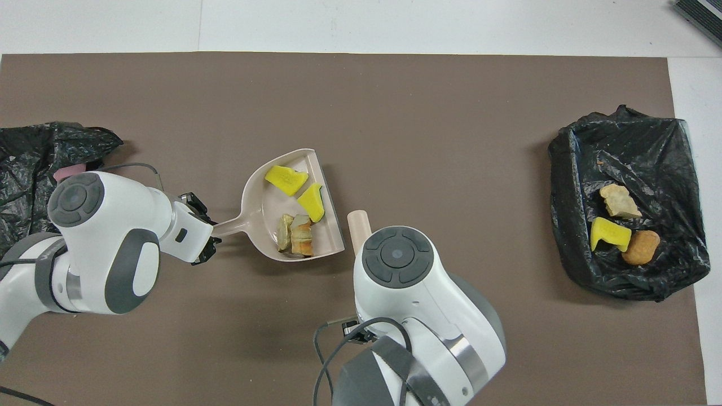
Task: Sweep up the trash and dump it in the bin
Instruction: 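Carry the dustpan to the bag nearest the left gripper while the right gripper withdraws, then tip the dustpan over the bag nearest the left gripper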
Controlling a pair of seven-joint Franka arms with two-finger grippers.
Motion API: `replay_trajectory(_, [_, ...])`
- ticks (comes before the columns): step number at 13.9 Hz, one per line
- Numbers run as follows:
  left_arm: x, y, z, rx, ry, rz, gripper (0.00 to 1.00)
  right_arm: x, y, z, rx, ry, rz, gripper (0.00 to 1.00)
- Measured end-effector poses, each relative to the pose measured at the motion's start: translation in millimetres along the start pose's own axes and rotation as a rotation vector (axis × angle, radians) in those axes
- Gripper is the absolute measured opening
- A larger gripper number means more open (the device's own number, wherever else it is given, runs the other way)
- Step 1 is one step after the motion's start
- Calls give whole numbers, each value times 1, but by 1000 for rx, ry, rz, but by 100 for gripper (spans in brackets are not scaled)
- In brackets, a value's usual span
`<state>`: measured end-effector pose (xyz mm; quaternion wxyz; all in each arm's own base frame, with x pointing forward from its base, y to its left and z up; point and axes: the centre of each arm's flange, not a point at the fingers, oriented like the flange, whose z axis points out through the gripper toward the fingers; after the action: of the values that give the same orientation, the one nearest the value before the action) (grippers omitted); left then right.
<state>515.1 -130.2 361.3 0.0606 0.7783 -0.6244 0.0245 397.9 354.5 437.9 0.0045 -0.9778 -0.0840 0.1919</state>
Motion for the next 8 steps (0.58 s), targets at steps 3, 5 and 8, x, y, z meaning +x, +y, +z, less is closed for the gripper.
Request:
replay_trajectory(3, [-11,-18,-33,-15,4,-6,31,-8,4,6,-10,-8,6,26])
replay_trajectory(5, [-25,-33,-59,-8,11,-17,31,-17,5,13,-19,-10,23,26])
replay_trajectory(8, [-53,-55,-97,29,8,5,31,-38,2,32,-17,2,30,26])
